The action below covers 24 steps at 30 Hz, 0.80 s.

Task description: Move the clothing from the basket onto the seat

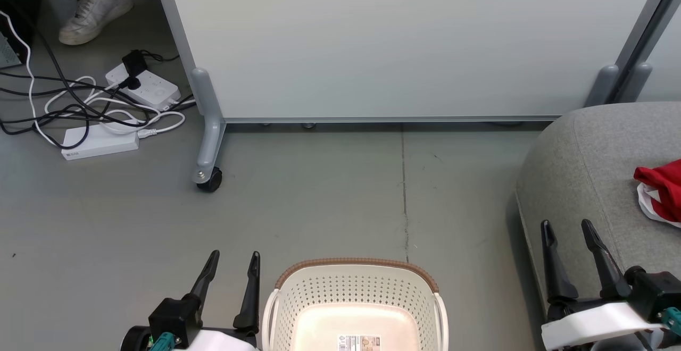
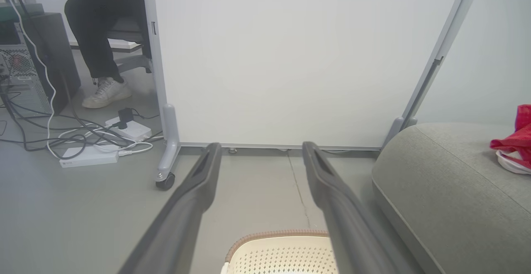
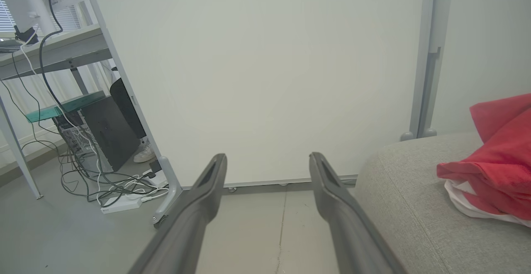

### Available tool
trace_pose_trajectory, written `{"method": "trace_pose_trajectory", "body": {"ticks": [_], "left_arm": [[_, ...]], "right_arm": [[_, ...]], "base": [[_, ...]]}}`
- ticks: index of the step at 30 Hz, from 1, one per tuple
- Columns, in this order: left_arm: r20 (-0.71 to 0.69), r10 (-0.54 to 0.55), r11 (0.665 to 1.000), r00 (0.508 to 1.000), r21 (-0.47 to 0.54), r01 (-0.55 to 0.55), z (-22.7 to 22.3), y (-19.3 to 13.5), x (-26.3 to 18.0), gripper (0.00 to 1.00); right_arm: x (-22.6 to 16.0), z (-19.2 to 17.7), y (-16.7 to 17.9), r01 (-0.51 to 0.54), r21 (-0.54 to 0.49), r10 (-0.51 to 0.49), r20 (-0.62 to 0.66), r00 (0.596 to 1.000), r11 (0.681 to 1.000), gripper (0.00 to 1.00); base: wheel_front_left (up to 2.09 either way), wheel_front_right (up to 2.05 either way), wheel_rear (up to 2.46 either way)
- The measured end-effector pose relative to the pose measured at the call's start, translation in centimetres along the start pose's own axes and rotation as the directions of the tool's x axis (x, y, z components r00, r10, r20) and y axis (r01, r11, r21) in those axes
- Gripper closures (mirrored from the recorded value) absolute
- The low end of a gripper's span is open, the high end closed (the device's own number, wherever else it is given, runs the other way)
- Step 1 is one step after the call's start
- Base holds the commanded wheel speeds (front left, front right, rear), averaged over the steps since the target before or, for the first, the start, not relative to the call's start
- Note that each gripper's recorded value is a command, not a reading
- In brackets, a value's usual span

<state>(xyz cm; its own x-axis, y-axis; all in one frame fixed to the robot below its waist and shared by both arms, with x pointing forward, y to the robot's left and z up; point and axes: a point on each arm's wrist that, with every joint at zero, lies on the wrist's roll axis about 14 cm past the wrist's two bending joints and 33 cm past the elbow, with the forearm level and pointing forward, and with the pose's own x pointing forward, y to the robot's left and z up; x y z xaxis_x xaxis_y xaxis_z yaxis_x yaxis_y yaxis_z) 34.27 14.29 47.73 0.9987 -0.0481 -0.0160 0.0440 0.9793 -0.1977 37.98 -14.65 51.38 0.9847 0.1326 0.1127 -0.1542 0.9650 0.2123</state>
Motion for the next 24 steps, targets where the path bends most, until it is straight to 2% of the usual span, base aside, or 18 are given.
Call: {"method": "trace_pose_trajectory", "body": {"ticks": [24], "left_arm": [[-0.003,0.004,1.0,1.0,-0.017,-0.004,-0.09,0.23,-0.03,0.0]], "right_arm": [[0.03,-0.05,0.22,-0.006,0.006,0.006,-0.001,1.0,1.0,0.0]], "base": [[0.0,0.0,0.0]]}}
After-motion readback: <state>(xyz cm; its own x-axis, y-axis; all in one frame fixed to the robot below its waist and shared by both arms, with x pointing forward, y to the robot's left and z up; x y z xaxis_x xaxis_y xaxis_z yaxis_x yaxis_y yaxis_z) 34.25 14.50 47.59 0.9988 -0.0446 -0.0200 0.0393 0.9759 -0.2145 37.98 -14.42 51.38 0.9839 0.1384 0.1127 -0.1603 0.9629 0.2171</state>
